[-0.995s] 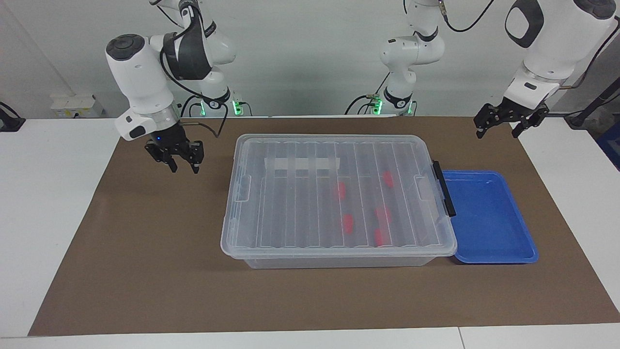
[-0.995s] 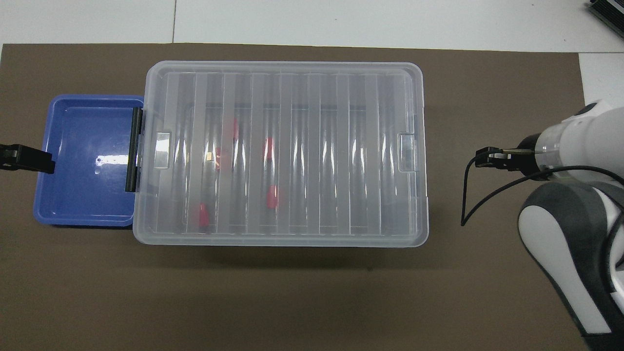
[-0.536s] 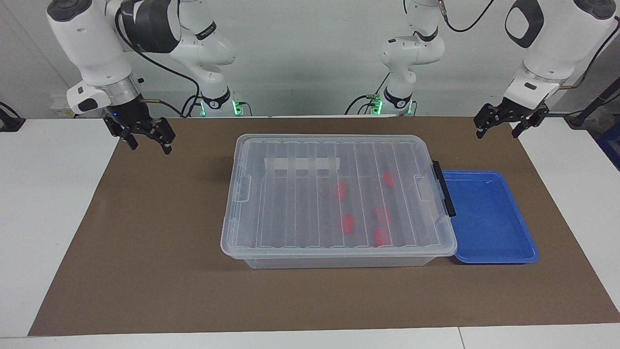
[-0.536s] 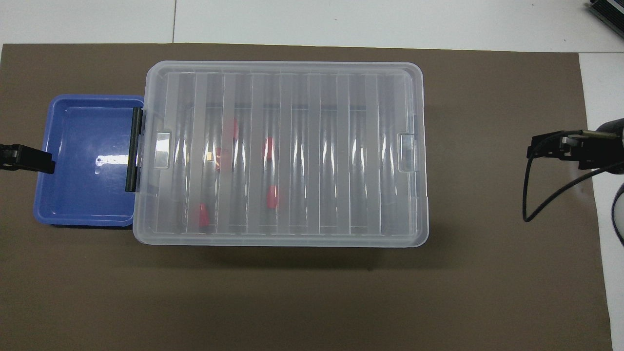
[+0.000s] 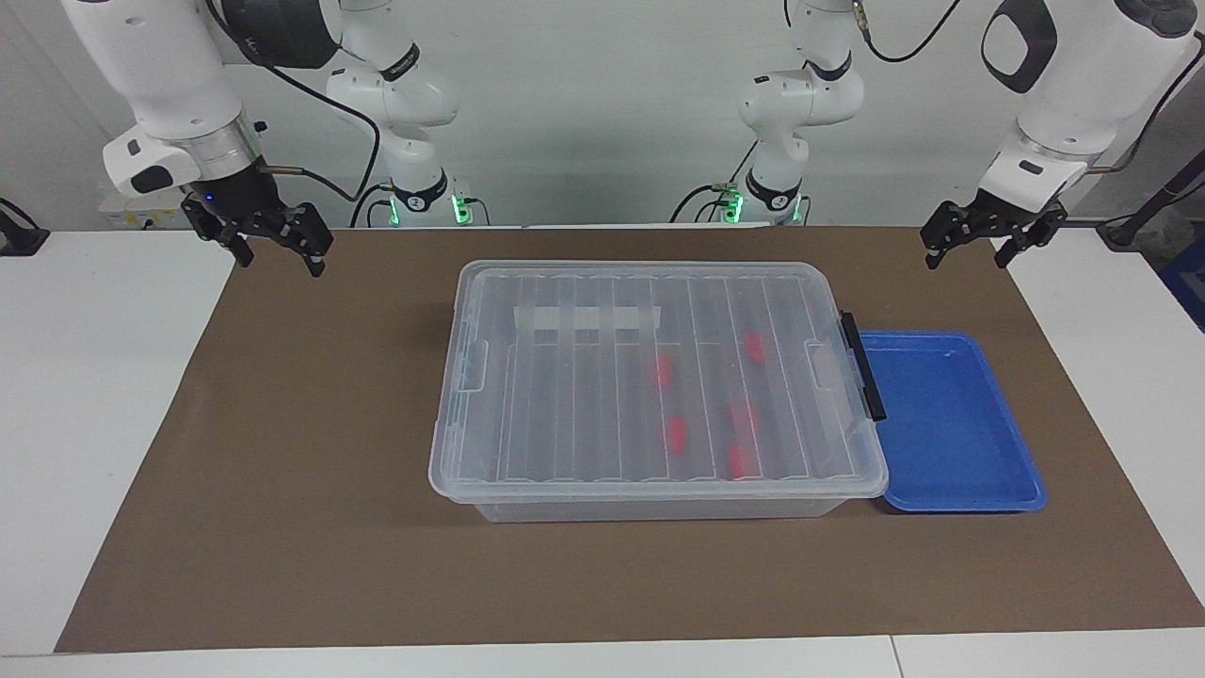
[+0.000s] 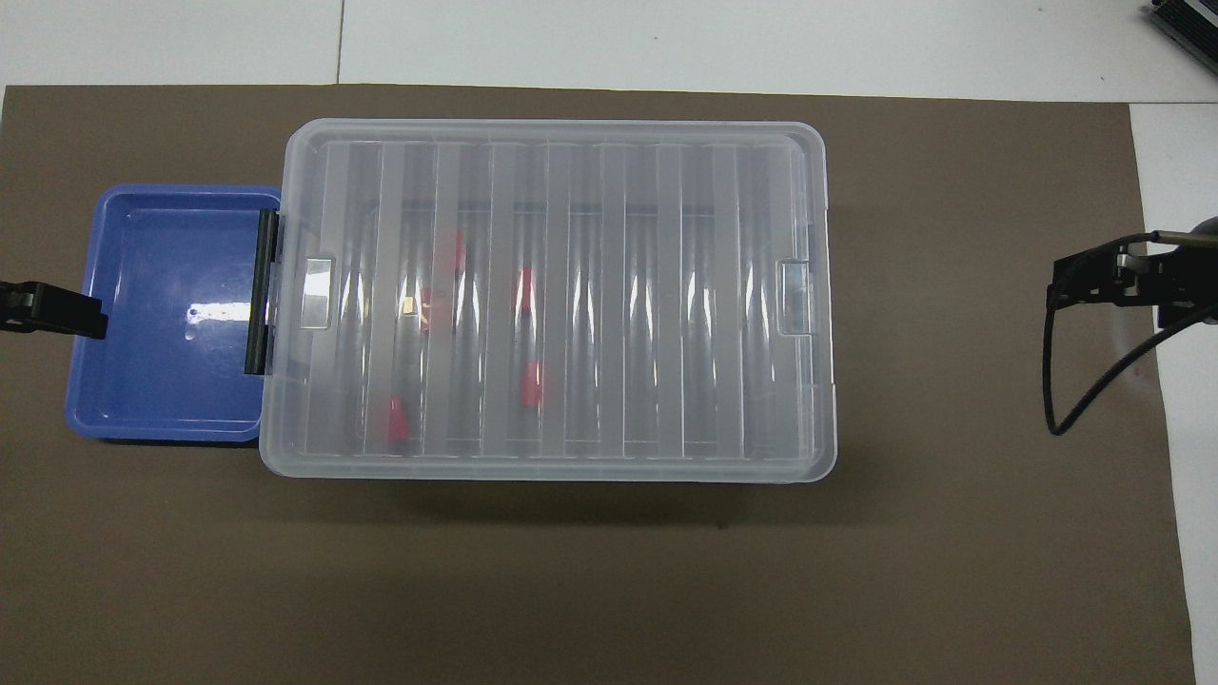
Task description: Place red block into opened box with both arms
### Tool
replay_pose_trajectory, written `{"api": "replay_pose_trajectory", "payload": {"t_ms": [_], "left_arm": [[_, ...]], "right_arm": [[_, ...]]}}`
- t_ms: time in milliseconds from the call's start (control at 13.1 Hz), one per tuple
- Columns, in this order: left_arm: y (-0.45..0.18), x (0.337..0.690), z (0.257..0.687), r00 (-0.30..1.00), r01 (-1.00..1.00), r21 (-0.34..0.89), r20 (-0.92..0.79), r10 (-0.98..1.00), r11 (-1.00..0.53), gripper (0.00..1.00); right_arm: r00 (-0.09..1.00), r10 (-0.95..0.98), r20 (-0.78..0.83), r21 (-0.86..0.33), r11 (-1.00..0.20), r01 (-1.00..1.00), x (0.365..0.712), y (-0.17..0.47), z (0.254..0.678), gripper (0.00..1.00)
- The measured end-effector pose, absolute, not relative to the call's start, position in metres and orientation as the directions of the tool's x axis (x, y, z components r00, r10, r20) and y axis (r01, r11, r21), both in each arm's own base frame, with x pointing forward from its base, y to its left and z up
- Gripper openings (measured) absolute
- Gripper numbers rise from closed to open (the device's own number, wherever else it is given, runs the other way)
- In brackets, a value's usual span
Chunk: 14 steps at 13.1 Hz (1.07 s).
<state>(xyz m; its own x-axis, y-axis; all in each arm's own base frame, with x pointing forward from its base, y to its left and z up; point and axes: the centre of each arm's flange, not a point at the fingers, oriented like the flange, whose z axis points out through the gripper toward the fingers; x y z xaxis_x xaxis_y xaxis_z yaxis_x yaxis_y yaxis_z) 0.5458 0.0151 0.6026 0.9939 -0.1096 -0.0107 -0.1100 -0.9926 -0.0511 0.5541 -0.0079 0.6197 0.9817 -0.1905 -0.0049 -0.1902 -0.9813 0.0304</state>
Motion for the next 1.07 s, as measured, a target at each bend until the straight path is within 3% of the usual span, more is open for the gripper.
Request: {"api": "replay_pose_trajectory", "payload": {"t_ms": [1071], "left_arm": [[0.0151,0.5458,0.6026,0.994,-0.110,-0.051,-0.011,-0.110,-0.993,1.00]], "right_arm": [[0.983,-0.184,-0.027,0.028,-0.983,-0.183,0.5474,-0.0029,0.6133,1.00]]}}
